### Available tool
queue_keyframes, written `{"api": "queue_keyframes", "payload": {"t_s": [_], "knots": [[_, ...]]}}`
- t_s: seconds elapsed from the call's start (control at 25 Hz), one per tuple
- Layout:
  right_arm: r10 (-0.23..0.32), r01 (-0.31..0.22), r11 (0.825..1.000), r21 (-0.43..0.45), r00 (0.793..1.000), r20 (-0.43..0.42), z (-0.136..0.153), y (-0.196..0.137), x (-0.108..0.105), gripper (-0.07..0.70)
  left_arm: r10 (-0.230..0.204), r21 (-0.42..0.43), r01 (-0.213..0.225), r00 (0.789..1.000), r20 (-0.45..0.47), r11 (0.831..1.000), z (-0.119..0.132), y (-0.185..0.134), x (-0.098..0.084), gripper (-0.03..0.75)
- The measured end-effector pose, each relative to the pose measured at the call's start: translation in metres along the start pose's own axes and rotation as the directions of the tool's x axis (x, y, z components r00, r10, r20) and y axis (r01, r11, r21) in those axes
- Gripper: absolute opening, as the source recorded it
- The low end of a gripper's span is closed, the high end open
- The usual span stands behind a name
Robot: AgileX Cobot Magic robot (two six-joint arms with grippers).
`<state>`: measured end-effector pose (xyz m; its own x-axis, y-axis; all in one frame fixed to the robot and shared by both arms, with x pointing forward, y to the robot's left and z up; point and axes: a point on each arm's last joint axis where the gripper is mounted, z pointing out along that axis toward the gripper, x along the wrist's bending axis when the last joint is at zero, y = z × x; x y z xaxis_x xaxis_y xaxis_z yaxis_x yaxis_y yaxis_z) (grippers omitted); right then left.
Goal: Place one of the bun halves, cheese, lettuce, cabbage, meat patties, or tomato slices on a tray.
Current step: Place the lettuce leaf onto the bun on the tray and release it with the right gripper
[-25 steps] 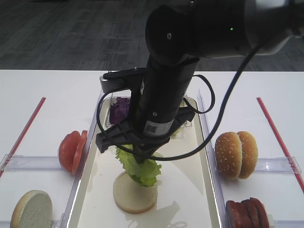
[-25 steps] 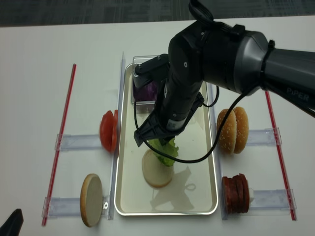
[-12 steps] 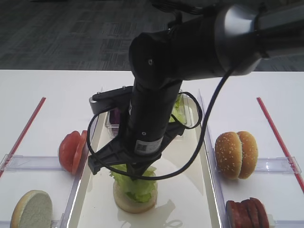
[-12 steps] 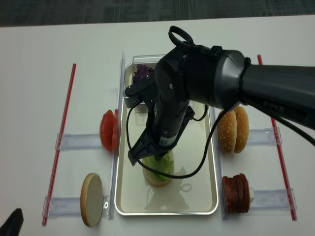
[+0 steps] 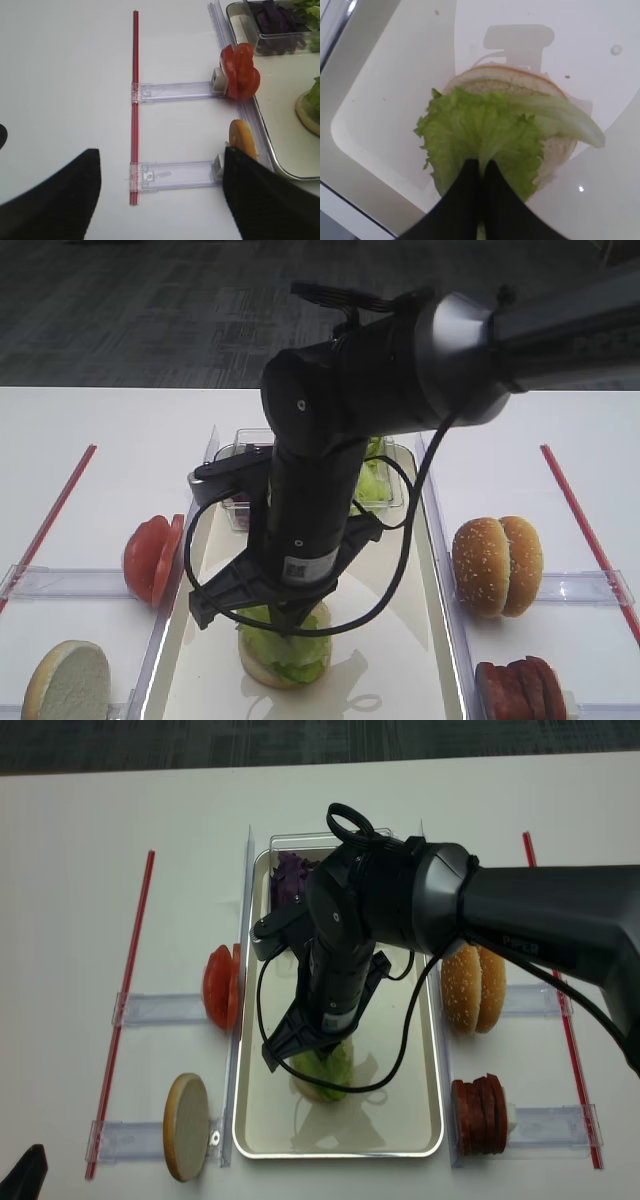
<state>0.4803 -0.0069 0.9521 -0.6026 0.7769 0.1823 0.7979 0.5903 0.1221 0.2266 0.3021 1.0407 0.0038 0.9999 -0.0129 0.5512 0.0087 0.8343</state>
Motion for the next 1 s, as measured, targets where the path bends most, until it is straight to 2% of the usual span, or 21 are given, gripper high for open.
{"api": "queue_keyframes", "payload": {"t_s": [0.68, 0.8, 0.88, 1.0], "knots": [[-0.008, 0.008, 1.0, 0.021, 1.0, 0.004, 0.014, 0.001, -0.002, 0.055, 0.0, 0.0, 0.0, 1.0, 0.0, 1.0, 0.0, 0.0, 0.0, 0.487], [-0.011, 0.011, 1.0, 0.03, 1.0, 0.003, 0.014, 0.0, -0.002, 0.135, 0.0, 0.0, 0.0, 1.0, 0.0, 1.0, 0.0, 0.0, 0.0, 0.487], [-0.011, 0.011, 0.999, 0.031, 1.0, 0.004, 0.014, 0.0, -0.002, 0.238, 0.0, 0.0, 0.0, 1.0, 0.0, 1.0, 0.0, 0.0, 0.0, 0.487], [-0.015, 0.015, 0.999, 0.031, 1.0, 0.004, 0.014, 0.0, -0.002, 0.44, 0.0, 0.0, 0.0, 1.0, 0.0, 1.0, 0.0, 0.0, 0.0, 0.487]]}}
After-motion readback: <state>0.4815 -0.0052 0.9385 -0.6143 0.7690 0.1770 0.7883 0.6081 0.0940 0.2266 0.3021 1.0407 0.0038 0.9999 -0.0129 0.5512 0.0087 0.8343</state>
